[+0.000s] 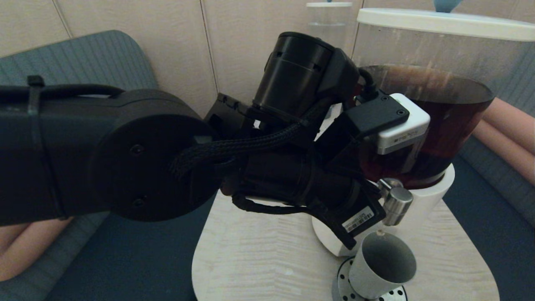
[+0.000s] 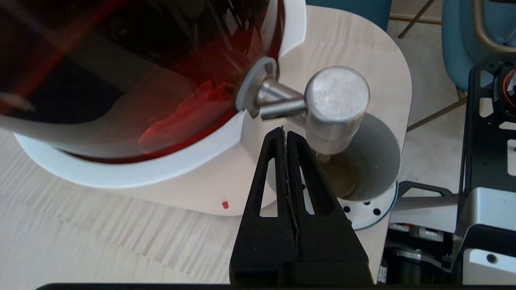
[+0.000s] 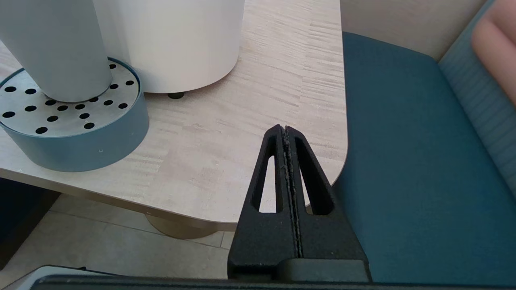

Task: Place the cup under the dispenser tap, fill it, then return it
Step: Turn off the faucet

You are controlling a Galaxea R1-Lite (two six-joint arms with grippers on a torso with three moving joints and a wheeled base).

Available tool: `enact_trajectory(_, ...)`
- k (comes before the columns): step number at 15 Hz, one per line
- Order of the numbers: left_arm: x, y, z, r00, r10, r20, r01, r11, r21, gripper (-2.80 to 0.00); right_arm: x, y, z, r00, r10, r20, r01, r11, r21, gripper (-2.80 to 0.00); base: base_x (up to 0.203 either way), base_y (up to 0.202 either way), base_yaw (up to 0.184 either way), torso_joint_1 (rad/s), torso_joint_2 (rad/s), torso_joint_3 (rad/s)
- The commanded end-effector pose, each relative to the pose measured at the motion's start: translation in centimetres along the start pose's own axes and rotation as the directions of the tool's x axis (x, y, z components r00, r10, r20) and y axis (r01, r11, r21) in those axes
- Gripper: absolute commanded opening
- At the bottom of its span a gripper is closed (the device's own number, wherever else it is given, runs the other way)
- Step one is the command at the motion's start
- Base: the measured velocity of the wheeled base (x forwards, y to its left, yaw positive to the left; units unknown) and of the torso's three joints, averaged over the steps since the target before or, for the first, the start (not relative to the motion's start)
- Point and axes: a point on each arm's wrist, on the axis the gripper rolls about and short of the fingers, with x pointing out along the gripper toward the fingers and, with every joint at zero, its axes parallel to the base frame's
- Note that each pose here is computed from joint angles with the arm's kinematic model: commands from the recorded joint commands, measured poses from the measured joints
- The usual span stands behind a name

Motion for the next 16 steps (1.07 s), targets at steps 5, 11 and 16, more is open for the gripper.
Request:
enact_trajectory(5,0.5,-0.5,0.4,1.0,-0.016,0.008,0.016,1.0,0.011,-2.8,0.1,0.0,-0.3,1.0,0.002,-0.007,-0.002,1.0,-0.001,-2.8,0.0,0.0,0.0,0.0,0.0,0.0)
enact_trajectory(11,1.5,-1.0,0.8,1.0,-0.021,0.021,0.02,1.0,0.021,-2.8,0.0,0.0,-0.3,1.0,0.002,-0.006,-0.002,1.0,-0.001,-2.8,0.0,0.0,0.0,0.0,0.0,0.0)
enact_trajectory(16,2.0,-1.2,0.9,0.999,-0.024,0.029,0.023,0.999,0.026,-2.8,0.1,0.0,-0.3,1.0,0.002,-0.007,-0.002,1.0,-0.001,-2.8,0.0,0.0,0.0,0.0,0.0,0.0)
